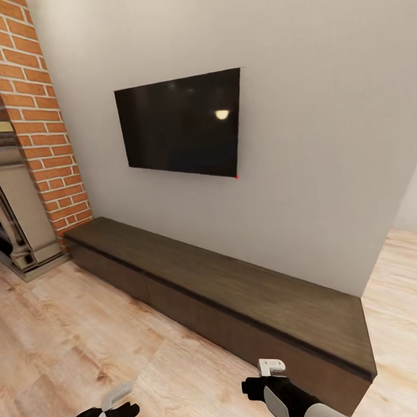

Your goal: Place each of the two pumpkins and all three candles from the living room inside a cabinet in the living room (use any cabinet), then make sure every cabinet is closed, and position the cauldron so it is next to a table in the living room.

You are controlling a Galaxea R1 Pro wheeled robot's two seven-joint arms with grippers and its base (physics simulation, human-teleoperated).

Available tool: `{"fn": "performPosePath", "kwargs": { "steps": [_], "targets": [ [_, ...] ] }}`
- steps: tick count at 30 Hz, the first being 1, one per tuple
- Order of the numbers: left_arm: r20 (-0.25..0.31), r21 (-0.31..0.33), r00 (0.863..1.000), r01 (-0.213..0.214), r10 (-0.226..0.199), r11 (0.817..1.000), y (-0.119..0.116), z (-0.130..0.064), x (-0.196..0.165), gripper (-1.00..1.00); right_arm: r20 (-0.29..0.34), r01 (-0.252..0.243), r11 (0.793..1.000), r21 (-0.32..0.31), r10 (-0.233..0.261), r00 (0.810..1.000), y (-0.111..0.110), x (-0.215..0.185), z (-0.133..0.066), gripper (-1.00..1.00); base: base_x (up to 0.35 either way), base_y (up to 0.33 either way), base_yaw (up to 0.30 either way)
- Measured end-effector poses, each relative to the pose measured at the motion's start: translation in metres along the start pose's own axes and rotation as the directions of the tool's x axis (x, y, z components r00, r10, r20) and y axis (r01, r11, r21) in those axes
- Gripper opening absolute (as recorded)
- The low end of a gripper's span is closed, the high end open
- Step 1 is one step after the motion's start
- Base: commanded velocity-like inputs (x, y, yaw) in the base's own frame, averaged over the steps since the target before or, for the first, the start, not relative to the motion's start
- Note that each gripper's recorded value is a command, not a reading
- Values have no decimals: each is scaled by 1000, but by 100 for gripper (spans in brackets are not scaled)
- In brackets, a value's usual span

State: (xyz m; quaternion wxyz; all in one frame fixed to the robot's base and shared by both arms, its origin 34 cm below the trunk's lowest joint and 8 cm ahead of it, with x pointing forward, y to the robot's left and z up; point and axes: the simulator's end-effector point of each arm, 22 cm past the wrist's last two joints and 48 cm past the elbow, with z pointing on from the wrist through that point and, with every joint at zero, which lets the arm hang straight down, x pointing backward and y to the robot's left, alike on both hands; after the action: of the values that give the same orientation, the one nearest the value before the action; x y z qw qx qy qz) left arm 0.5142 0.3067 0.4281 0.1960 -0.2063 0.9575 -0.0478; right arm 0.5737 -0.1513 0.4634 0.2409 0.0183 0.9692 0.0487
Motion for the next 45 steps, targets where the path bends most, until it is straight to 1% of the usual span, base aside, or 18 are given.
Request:
{"fn": "performPosePath", "kwargs": {
  "steps": [12, 16, 23, 30, 45],
  "targets": [
    [0, -1, 1000, 0, 0, 1000, 0, 0, 0, 100, 1, 0, 1000, 1, 0, 1000, 0, 0, 0, 100, 0, 0, 290],
    [-7, -3, 1000, 0, 0, 1000, 2, 0, 3, 100, 10, -1, 1000, 1, 1, 1000, 0, -2, 0, 100, 4, 0, 290],
    [-9, -4, 1000, 0, 0, 1000, 2, 1, 4, 100, 11, 0, 1000, 5, 0, 1000, -2, 0, 0, 100, 84, 0, 290],
    [-9, -4, 1000, 0, 0, 1000, 2, 0, 4, 100, 10, 2, 1000, 5, -2, 1000, -2, 1, 0, 100, 178, 20, 290],
    [-10, -4, 1000, 0, 0, 1000, 2, 1, 6, 100, 10, 4, 1000, 5, -4, 1000, -2, 1, 0, 100, 268, 140, 290]
  ]
}}
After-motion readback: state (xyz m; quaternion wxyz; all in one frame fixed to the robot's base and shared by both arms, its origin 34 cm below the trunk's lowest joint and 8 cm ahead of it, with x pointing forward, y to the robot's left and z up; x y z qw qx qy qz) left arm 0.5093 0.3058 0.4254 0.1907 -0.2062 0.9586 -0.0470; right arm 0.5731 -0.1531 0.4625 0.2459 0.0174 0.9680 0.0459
